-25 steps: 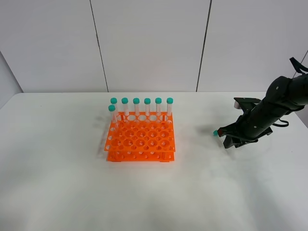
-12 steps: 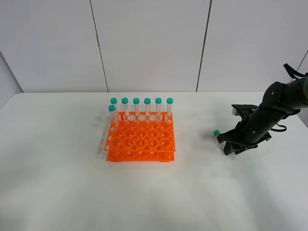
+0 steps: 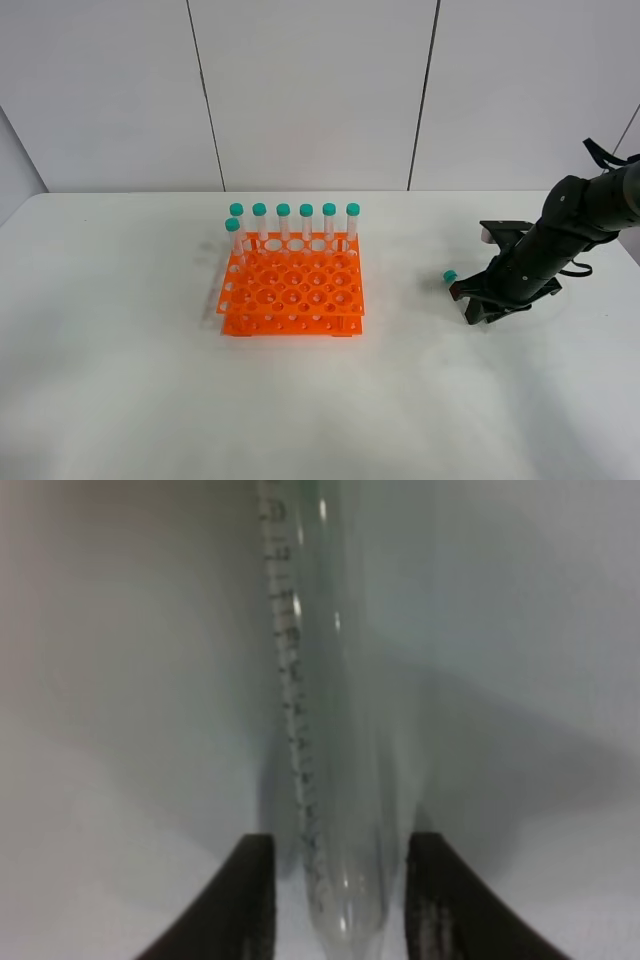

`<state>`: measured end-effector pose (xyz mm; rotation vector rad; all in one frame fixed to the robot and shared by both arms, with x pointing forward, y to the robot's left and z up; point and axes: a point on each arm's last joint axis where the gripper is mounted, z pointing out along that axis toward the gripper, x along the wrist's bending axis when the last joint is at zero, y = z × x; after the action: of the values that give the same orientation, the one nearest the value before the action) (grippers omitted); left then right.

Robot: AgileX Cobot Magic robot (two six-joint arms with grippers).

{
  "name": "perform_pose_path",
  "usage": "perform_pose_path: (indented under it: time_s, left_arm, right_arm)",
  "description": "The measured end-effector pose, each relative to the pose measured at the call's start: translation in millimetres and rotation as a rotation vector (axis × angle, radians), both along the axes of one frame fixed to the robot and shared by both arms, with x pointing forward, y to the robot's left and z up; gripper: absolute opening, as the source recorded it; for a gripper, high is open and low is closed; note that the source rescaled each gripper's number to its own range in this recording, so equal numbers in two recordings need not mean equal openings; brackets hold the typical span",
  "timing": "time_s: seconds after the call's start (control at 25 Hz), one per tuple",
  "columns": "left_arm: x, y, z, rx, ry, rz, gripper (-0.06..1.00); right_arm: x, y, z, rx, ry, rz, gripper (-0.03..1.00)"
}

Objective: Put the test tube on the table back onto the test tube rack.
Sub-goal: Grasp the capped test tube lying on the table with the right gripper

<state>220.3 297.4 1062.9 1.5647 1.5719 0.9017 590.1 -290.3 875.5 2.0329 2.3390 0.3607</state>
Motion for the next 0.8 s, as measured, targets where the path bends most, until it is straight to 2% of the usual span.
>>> perform_pose_path:
  time_s: [0.08, 0.12, 0.56, 0.8]
  left_arm:
    - [0, 0, 0, 0.0, 0.0, 0.0, 1.0]
    - [0, 0, 0, 0.0, 0.0, 0.0, 1.0]
    - [0, 0, 0, 0.0, 0.0, 0.0, 1.0]
    - [0, 0, 0, 0.0, 0.0, 0.0, 1.0]
  right_arm:
    - [0, 0, 0, 0.0, 0.001, 0.0, 0.16]
    - [0, 0, 0, 0.0, 0.001, 0.0, 0.0]
    - [0, 0, 0, -0.001, 0.0, 0.009, 0.01]
    - [0, 0, 29, -0.003, -0.081, 0.012, 0.01]
